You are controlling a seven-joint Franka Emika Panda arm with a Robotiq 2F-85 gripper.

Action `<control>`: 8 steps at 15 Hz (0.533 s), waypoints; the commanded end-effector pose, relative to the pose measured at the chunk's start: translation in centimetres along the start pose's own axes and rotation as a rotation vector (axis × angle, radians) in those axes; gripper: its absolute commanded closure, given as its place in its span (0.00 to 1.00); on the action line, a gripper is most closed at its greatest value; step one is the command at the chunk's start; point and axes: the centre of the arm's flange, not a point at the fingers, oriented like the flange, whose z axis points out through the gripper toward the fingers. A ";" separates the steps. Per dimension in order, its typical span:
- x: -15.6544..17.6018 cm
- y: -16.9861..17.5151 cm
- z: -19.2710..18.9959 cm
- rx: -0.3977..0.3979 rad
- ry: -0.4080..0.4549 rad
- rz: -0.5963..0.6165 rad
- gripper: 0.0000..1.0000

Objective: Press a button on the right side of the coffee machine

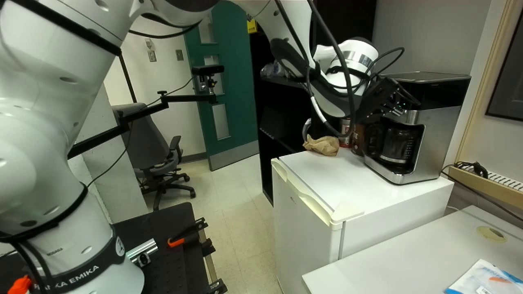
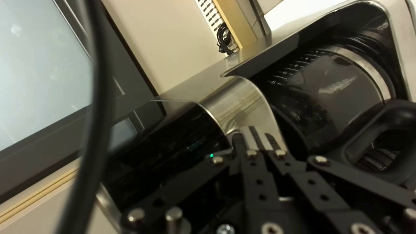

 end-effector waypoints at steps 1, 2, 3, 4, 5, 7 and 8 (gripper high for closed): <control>-1.5 -0.6 -2.2 0.035 0.009 -0.014 1.00; -2.2 -0.8 -3.2 0.053 0.012 -0.023 1.00; -3.0 -1.1 -4.2 0.059 -0.001 -0.029 1.00; -3.6 -1.4 -4.9 0.075 0.000 -0.039 1.00; -4.3 -1.5 -5.7 0.075 0.000 -0.043 1.00; -5.2 -1.5 -6.9 0.080 -0.006 -0.041 1.00; -5.6 -1.4 -7.5 0.080 -0.006 -0.037 1.00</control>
